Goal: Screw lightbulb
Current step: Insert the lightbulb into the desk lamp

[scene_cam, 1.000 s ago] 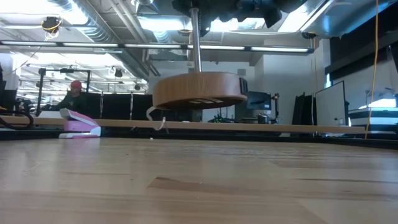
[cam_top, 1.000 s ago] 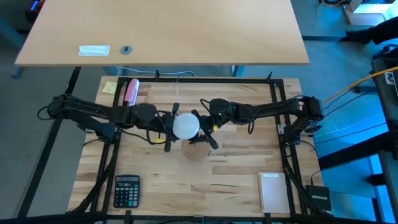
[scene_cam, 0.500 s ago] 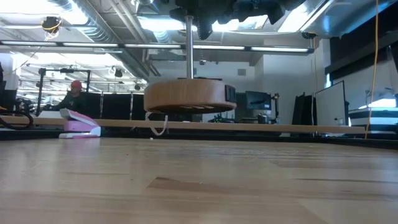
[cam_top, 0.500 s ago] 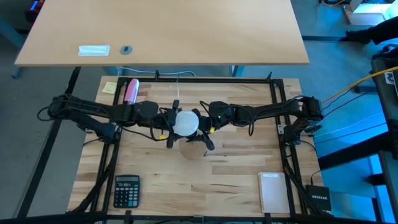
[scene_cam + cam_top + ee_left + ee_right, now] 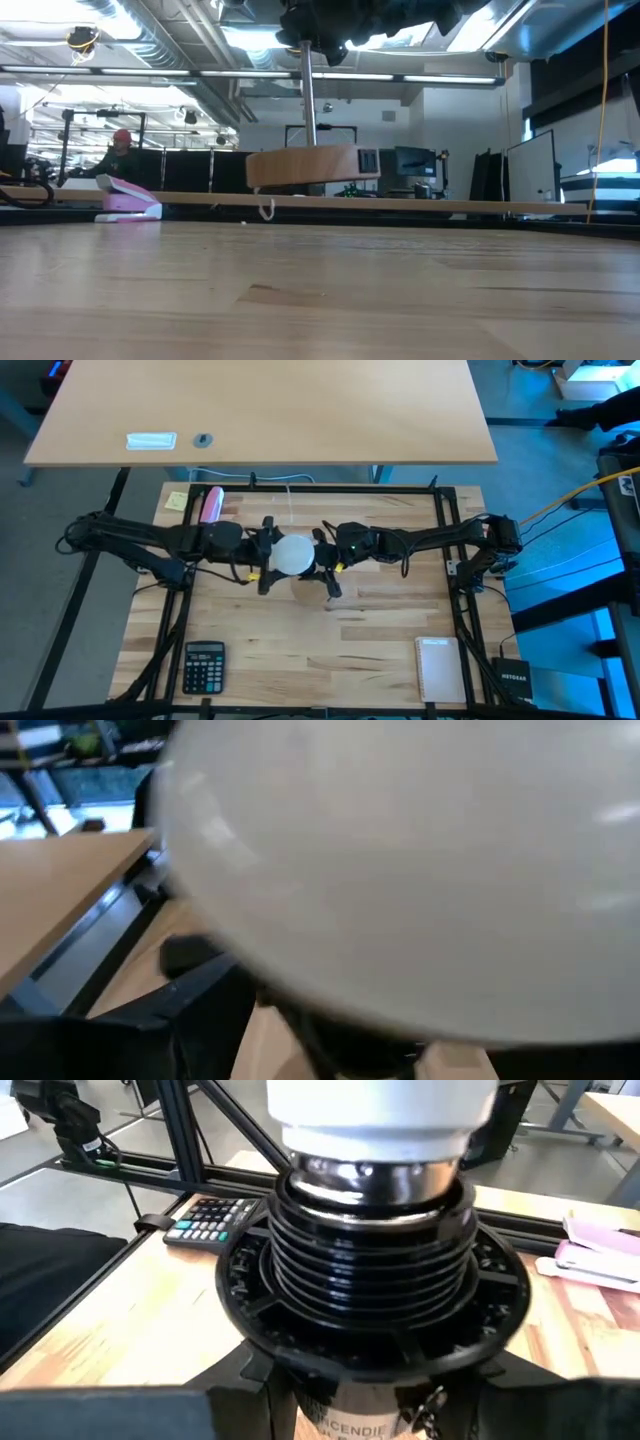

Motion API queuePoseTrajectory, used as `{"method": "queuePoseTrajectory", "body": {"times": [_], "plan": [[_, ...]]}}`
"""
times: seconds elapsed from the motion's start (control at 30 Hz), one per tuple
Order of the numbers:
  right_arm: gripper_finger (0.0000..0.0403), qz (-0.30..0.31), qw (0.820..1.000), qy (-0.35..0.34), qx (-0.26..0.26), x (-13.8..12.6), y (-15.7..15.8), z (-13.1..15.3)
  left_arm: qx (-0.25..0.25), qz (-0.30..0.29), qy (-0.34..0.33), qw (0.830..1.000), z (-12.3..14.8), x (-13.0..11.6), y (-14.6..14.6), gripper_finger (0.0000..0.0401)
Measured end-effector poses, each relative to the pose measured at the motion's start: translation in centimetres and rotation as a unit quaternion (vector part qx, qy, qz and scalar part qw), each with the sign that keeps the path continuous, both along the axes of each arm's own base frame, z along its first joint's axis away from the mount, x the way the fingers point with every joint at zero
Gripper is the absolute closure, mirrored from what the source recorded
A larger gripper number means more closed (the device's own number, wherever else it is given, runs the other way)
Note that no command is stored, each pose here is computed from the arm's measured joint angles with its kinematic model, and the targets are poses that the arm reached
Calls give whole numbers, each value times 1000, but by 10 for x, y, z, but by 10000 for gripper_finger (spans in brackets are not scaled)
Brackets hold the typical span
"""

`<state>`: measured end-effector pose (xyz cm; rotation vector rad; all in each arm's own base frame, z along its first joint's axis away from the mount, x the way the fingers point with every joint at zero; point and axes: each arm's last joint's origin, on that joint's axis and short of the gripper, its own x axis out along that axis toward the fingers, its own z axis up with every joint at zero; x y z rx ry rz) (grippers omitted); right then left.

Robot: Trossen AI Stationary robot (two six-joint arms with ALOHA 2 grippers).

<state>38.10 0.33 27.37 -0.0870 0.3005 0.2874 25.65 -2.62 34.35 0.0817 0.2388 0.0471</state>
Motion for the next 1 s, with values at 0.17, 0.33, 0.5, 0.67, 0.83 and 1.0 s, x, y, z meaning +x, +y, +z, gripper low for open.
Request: {"method": "queuePoseTrajectory", "body": {"times": [0.17,0.33,0.5,0.67,0.83,1.0], "plan": [[255,0,1000,-14,-2,1,0,2,22,-15,-34,999,5,4,-4,82],[255,1,1000,-11,-3,1,0,2,35,-35,-33,998,0,13,-5,89],[255,1,1000,-14,-3,1,0,2,46,-36,-30,998,-3,17,-6,173],[255,-5,1000,-17,-9,1,-1,3,38,-8,-30,999,-3,17,-5,268],[255,-72,997,-19,-26,2,-5,3,37,53,-30,997,-3,16,-4,268],[255,-153,987,-22,-31,2,-8,4,29,126,-40,991,-2,14,-6,268]]}}
